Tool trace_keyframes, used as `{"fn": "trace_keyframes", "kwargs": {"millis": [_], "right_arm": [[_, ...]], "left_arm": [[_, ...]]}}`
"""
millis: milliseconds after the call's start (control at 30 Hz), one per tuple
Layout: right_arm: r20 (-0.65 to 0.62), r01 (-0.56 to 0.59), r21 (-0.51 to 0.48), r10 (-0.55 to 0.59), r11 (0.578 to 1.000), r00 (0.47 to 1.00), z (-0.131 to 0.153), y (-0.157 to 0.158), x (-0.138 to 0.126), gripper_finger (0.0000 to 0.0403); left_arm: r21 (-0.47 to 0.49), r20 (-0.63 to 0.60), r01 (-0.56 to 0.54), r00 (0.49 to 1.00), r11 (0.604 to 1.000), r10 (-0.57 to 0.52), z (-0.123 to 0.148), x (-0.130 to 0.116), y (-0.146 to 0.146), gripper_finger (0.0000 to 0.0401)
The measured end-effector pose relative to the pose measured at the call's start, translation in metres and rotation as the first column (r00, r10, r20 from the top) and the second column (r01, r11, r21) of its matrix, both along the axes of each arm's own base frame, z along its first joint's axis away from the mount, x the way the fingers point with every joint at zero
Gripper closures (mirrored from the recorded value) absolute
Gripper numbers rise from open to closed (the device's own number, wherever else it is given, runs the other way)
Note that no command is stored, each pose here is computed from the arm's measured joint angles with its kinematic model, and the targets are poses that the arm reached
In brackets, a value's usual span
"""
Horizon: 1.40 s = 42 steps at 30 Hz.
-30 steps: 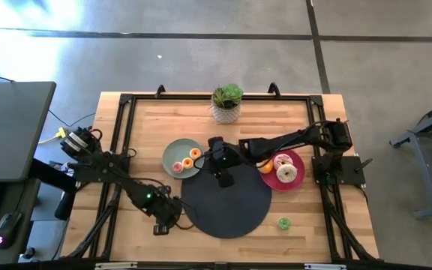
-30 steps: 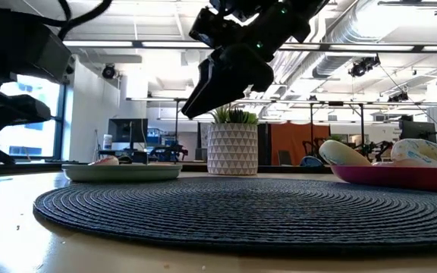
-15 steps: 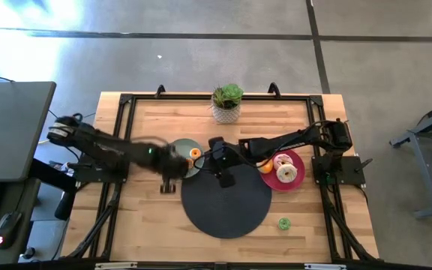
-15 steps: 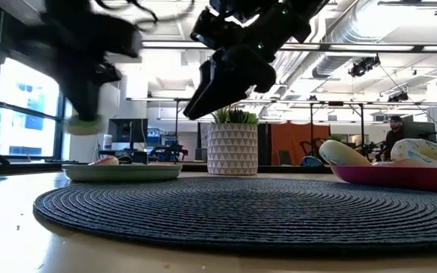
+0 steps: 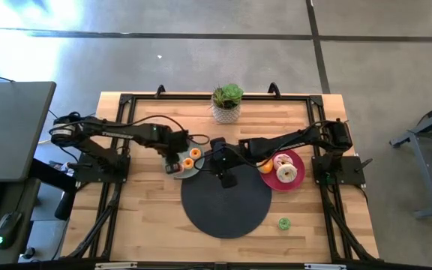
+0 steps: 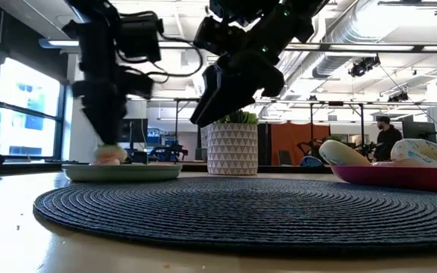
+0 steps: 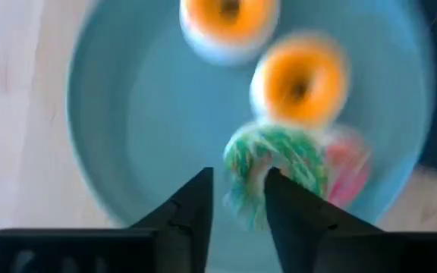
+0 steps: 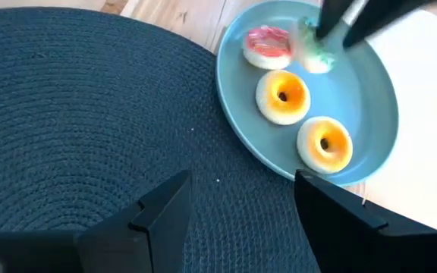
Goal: Pick & Place donuts
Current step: Put the left small green donut on the blue plate, then put the small green donut on the blue plate
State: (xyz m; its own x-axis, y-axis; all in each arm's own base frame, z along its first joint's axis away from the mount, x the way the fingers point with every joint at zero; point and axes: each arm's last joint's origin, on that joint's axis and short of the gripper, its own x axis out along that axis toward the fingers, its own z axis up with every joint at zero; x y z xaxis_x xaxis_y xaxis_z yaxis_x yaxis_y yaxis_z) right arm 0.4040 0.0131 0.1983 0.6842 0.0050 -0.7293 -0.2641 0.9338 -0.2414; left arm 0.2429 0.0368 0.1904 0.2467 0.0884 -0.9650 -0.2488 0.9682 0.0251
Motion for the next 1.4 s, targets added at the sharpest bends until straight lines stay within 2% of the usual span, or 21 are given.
{"fn": "trace_keyframes", "kwargs": {"millis": [67,133,367,567,800,867,1000,1200,1300,1400], "right_arm": [[-0.005,0.003,-0.002,-0.003,1.000,1.000,0.000,0.000,0.000,0.0180],[-0.019,0.007,0.000,-0.007,1.000,1.000,-0.001,0.000,-0.001,0.0181],[-0.124,0.082,0.062,-0.074,0.995,0.990,-0.001,0.002,-0.013,0.0185],[-0.263,0.083,0.113,-0.050,0.990,0.963,0.017,0.028,-0.040,0.0198],[-0.428,0.040,0.315,0.105,0.948,0.898,0.036,0.081,-0.079,0.0197],[-0.472,0.027,0.309,0.129,0.951,0.872,0.035,0.097,-0.088,0.0197],[-0.553,-0.010,0.226,0.137,0.974,0.822,0.027,0.126,-0.106,0.0196],[-0.598,0.062,0.208,0.077,0.976,0.798,0.024,0.147,-0.120,0.0196],[-0.659,0.100,0.179,0.044,0.979,0.751,0.016,0.150,-0.131,0.0196],[-0.732,0.140,0.159,0.021,0.977,0.681,-0.002,0.149,-0.145,0.0196]], "left_arm": [[0.033,-0.040,0.005,0.999,0.999,-0.003,-0.002,-0.004,0.000,0.0269],[0.068,-0.020,0.005,1.000,0.998,-0.003,-0.001,-0.002,0.002,0.0247],[0.103,-0.019,0.021,1.000,0.994,-0.019,0.000,-0.001,0.003,0.0194],[0.182,0.005,0.042,0.999,0.982,-0.044,0.001,0.003,0.005,0.0187],[0.266,0.163,0.010,0.985,0.964,-0.055,0.009,0.018,0.009,0.0187],[0.259,0.225,0.003,0.972,0.966,-0.063,0.012,0.023,0.009,0.0187],[0.236,0.339,0.001,0.937,0.972,-0.083,0.018,0.032,0.009,0.0187],[0.186,0.453,0.025,0.885,0.982,-0.108,0.024,0.041,0.008,0.0187],[0.148,0.473,0.019,0.877,0.989,-0.088,0.025,0.042,0.007,0.0187],[0.107,0.475,0.008,0.878,0.994,-0.059,0.024,0.041,0.006,0.0187]]}}
